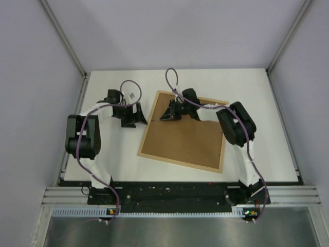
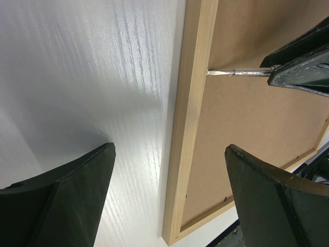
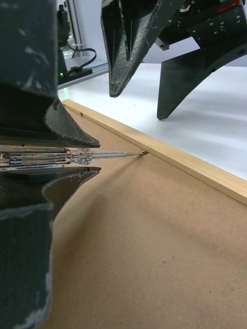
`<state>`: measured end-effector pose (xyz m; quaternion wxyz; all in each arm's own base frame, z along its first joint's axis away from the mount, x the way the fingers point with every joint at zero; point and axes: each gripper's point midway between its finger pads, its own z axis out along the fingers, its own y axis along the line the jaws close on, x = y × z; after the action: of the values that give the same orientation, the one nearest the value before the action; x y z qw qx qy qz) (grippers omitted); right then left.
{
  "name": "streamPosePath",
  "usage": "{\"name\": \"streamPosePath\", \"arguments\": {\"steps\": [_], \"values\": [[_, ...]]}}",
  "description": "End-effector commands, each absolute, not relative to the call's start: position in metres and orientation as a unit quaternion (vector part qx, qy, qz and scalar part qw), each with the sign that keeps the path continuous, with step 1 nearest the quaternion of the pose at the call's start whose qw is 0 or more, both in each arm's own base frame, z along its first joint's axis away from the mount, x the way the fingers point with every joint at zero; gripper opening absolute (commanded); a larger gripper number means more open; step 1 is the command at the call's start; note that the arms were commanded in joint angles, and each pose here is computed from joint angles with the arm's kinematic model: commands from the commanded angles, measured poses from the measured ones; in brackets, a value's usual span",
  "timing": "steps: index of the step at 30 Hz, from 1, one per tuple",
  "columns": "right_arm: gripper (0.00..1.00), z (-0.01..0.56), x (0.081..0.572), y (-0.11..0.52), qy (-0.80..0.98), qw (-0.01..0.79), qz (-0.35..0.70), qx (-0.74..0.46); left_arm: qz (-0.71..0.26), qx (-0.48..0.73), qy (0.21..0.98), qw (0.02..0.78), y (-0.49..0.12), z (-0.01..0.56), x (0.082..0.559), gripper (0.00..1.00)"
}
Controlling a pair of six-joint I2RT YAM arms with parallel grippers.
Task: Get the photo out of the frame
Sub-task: Release the photo frame item from the photo frame.
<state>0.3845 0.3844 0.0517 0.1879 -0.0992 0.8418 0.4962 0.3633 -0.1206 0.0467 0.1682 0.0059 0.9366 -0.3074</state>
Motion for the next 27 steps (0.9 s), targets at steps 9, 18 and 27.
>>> {"name": "streamPosePath", "arguments": {"steps": [9,18,27], "values": [[0.0,0.032,0.379,0.4,0.843,0.173,0.499,-0.098,-0.286,0.011,0.944,0.162,-0.121,0.03,0.362,0.84],[0.0,0.025,0.376,0.403,0.842,0.162,0.506,-0.096,-0.312,0.026,0.941,0.13,-0.139,0.018,0.356,0.48],[0.0,0.026,0.376,0.406,0.841,0.161,0.508,-0.097,-0.315,0.027,0.942,0.113,-0.142,0.008,0.352,0.12]]}}
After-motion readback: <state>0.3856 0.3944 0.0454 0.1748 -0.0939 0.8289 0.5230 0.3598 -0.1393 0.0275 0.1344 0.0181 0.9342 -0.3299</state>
